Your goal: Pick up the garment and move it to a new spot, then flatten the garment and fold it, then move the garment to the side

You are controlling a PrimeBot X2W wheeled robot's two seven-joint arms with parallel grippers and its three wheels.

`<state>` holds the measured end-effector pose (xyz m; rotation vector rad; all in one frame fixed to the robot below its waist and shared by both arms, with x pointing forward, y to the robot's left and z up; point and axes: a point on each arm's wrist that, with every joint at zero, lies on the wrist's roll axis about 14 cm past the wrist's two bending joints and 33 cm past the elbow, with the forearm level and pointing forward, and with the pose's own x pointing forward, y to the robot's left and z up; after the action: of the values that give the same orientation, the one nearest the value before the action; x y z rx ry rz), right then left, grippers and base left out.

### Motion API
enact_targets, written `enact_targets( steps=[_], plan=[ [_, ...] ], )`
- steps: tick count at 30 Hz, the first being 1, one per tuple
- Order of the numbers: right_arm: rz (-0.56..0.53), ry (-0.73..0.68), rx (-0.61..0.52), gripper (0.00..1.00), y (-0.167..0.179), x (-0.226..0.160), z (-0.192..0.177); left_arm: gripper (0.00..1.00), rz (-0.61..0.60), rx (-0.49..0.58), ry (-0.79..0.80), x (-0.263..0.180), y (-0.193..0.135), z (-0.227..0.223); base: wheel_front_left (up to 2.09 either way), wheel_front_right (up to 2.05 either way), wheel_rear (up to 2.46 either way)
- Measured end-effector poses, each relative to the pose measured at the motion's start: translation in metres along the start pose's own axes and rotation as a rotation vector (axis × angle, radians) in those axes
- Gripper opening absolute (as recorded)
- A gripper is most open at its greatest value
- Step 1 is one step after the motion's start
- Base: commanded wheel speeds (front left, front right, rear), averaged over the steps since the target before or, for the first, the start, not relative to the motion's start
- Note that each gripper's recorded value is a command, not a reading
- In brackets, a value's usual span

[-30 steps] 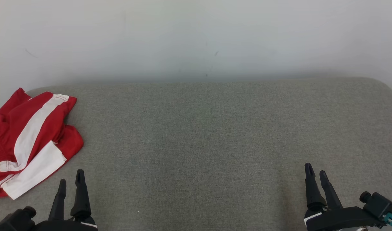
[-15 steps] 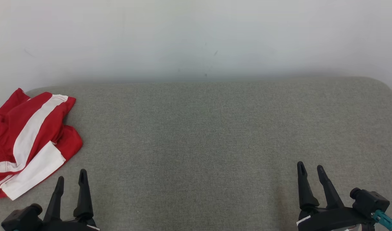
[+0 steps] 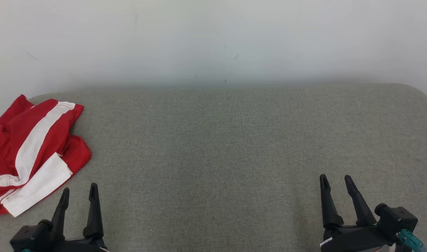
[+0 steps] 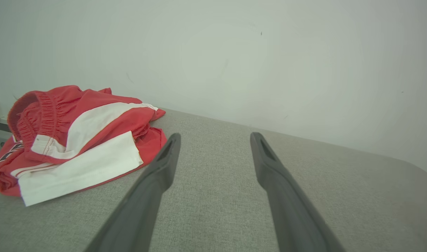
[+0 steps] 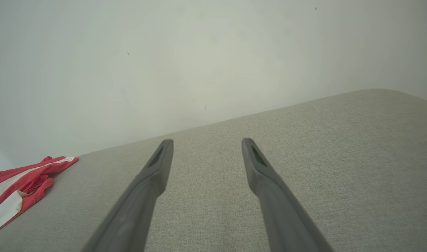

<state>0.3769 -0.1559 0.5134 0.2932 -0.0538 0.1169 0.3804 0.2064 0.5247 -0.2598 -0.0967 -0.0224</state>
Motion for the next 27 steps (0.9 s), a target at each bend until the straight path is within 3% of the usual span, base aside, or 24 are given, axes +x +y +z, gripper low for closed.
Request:
enact_targets(
  steps=[27],
  plan=[
    [0.040, -0.033, -0.222, 1.00, 0.0048, -0.0005, 0.0051, 1.00, -0.051, 0.208, -0.036, 0.0036, -0.0050, 0.0065, 0.00, 0.00, 0.00]
  ],
)
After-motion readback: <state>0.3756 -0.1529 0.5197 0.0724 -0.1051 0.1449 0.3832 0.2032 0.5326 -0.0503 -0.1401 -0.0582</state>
